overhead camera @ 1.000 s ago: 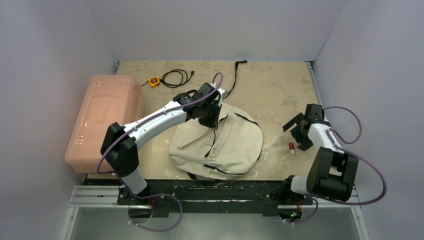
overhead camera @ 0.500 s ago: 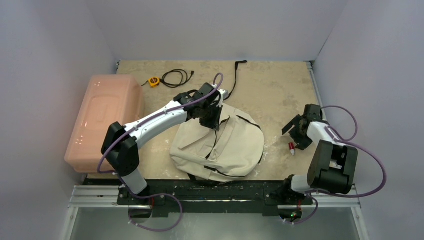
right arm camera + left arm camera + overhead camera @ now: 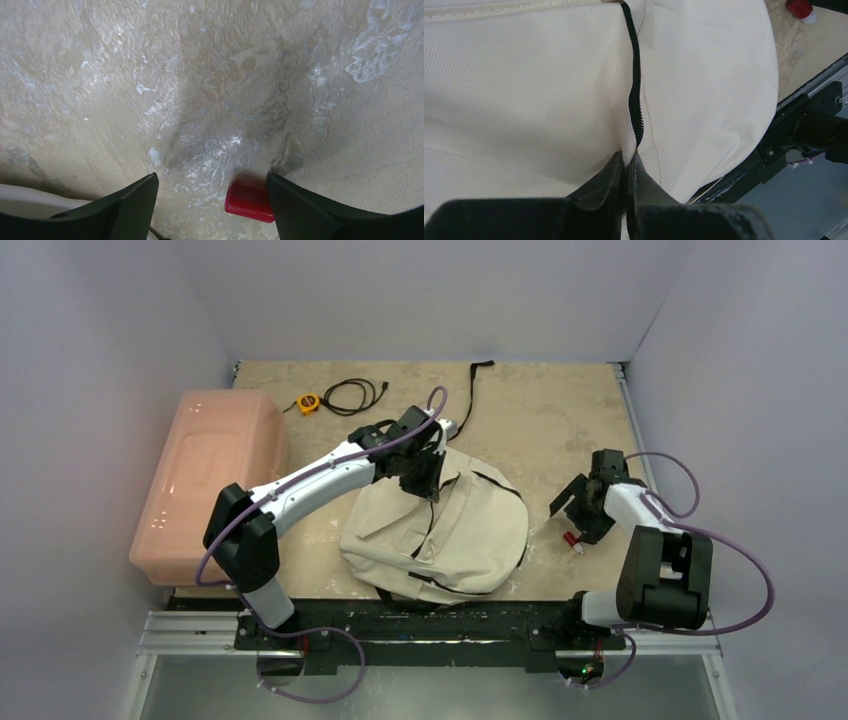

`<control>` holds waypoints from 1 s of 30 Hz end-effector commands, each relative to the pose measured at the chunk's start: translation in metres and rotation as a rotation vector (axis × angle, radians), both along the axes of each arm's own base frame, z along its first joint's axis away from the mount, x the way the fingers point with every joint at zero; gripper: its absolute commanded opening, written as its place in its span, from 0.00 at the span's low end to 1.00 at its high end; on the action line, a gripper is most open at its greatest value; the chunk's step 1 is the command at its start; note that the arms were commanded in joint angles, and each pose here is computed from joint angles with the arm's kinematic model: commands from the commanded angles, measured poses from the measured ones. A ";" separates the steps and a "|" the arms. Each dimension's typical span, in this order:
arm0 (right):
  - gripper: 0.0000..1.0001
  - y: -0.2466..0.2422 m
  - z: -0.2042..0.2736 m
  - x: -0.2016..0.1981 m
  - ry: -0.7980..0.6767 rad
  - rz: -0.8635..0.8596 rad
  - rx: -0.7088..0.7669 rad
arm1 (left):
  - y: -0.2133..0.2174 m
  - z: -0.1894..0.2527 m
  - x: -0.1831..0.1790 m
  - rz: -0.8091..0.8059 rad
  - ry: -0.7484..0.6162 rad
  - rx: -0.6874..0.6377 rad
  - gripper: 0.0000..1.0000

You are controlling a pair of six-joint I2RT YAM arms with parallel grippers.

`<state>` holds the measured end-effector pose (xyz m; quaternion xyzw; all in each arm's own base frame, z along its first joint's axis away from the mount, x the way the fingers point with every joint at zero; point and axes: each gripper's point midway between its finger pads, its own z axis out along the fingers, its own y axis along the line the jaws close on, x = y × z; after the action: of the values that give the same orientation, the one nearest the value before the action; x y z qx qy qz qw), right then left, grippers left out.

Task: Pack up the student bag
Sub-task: Pick up the personal item from the center of the board.

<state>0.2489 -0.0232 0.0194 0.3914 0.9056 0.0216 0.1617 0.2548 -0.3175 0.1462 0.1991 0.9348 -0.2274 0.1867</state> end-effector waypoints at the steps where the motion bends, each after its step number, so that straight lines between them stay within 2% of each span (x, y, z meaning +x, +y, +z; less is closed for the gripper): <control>1: 0.85 0.010 0.002 -0.015 0.070 -0.030 0.046 | -0.017 0.020 -0.002 -0.028 -0.007 -0.071 0.00; 2: 0.87 0.010 0.008 -0.009 0.048 -0.051 0.052 | -0.017 0.020 -0.002 -0.028 -0.007 -0.071 0.00; 5: 0.93 -0.014 0.028 0.008 0.003 -0.095 -0.059 | -0.018 0.020 -0.003 -0.030 -0.004 -0.076 0.00; 9: 0.98 -0.023 0.032 0.004 0.025 -0.127 -0.079 | -0.017 0.020 -0.002 -0.027 -0.009 -0.072 0.00; 15: 0.98 0.003 0.010 -0.020 0.043 -0.090 0.057 | -0.017 0.023 -0.003 -0.031 -0.013 -0.077 0.00; 28: 0.95 0.001 0.005 -0.030 0.062 -0.055 0.029 | -0.016 0.022 -0.003 -0.030 -0.015 -0.073 0.00; 30: 0.86 0.001 0.003 -0.025 0.041 -0.051 0.030 | -0.016 0.022 -0.003 -0.029 -0.014 -0.075 0.00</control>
<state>0.2191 -0.0200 0.0196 0.4252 0.8975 0.0220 0.1147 0.2549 -0.3175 0.1463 0.1993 0.9347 -0.2273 0.1870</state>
